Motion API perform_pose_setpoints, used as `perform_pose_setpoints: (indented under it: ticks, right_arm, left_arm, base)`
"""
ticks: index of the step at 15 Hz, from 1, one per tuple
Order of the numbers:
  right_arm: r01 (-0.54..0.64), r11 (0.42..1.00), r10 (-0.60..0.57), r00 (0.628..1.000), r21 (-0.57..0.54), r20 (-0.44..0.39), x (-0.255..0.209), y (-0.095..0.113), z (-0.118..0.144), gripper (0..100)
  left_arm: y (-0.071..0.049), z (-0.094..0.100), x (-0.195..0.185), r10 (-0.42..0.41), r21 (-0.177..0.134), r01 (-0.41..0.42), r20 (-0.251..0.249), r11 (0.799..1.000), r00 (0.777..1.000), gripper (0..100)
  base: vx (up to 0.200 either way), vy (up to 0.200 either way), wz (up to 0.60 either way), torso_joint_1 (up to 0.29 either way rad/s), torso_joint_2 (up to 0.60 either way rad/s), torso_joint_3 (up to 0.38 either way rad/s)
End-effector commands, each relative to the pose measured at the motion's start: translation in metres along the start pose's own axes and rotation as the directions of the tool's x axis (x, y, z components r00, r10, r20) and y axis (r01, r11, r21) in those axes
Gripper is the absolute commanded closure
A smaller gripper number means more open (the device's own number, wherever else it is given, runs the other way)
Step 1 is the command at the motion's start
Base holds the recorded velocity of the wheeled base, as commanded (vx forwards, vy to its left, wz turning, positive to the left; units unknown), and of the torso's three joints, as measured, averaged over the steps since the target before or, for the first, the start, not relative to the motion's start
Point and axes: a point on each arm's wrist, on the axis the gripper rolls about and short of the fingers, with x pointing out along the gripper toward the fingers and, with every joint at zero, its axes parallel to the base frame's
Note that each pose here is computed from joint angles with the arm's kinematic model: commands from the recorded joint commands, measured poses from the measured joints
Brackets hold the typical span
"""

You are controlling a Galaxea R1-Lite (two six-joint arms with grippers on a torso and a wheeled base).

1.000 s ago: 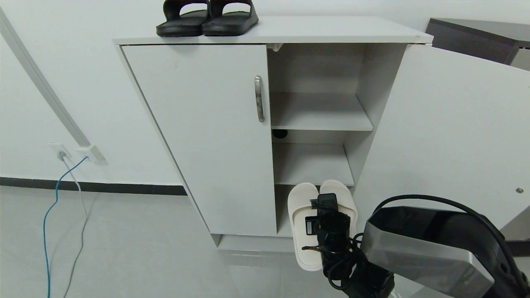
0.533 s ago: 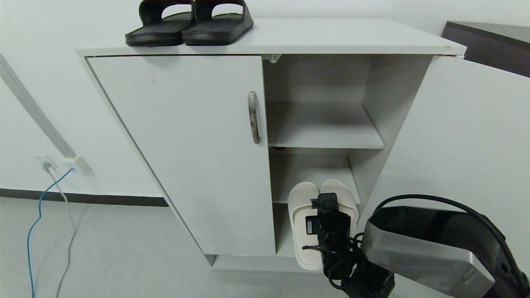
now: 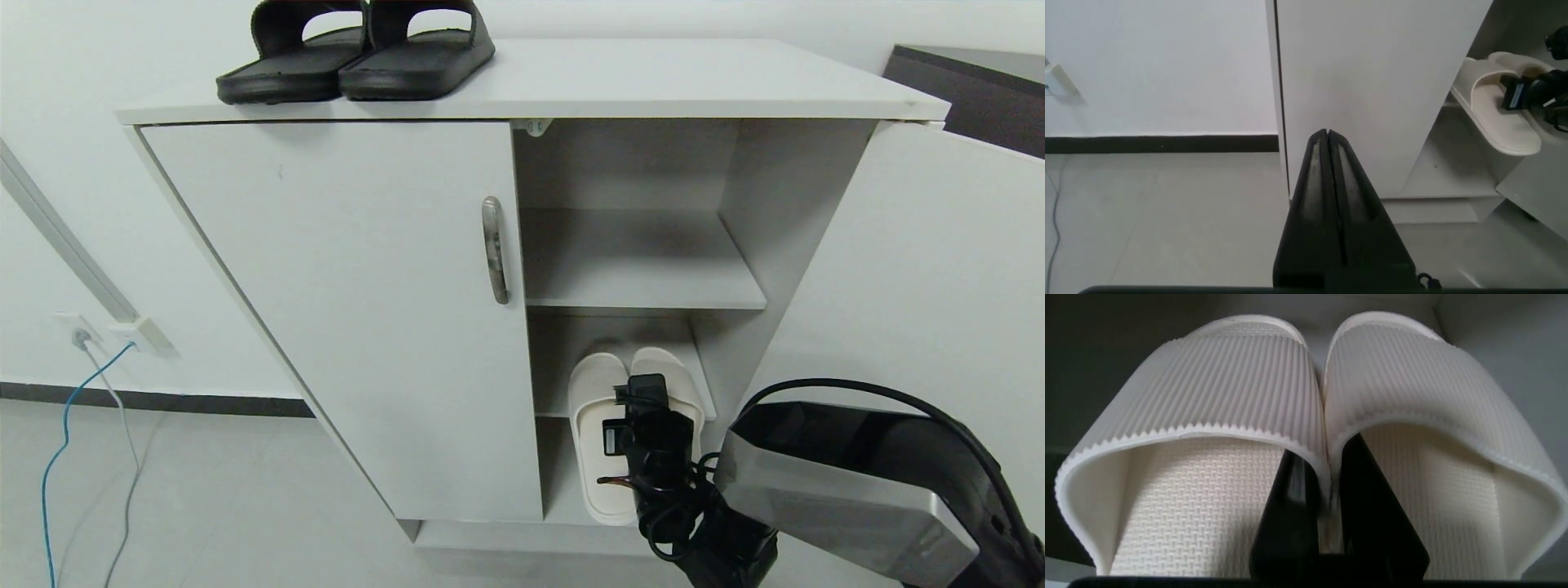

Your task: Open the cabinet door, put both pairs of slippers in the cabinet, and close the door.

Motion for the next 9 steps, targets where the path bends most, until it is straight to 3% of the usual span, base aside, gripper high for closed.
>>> perform_pose_setpoints:
  ticks: [1, 9]
  right_arm:
    - [0.008, 1.0, -0.008, 1.0, 0.008, 0.006, 0.013, -0.003, 0.006, 100]
    - [-0.001, 1.0, 0.001, 1.0, 0.004, -0.011, 0.062, 0.005, 0.038, 100]
  left_arm:
    - [0.0, 0.0, 0.0, 0.0, 0.0, 0.0, -0.001, 1.0, 1.0, 100]
    - [0.0, 0.0, 0.0, 0.0, 0.002, 0.0, -0.001, 1.0, 1.0, 100]
  base:
    - [0.0, 0.0, 0.0, 0.0, 0.0, 0.0]
    - [0.0, 0.0, 0.0, 0.0, 0.0, 0.0]
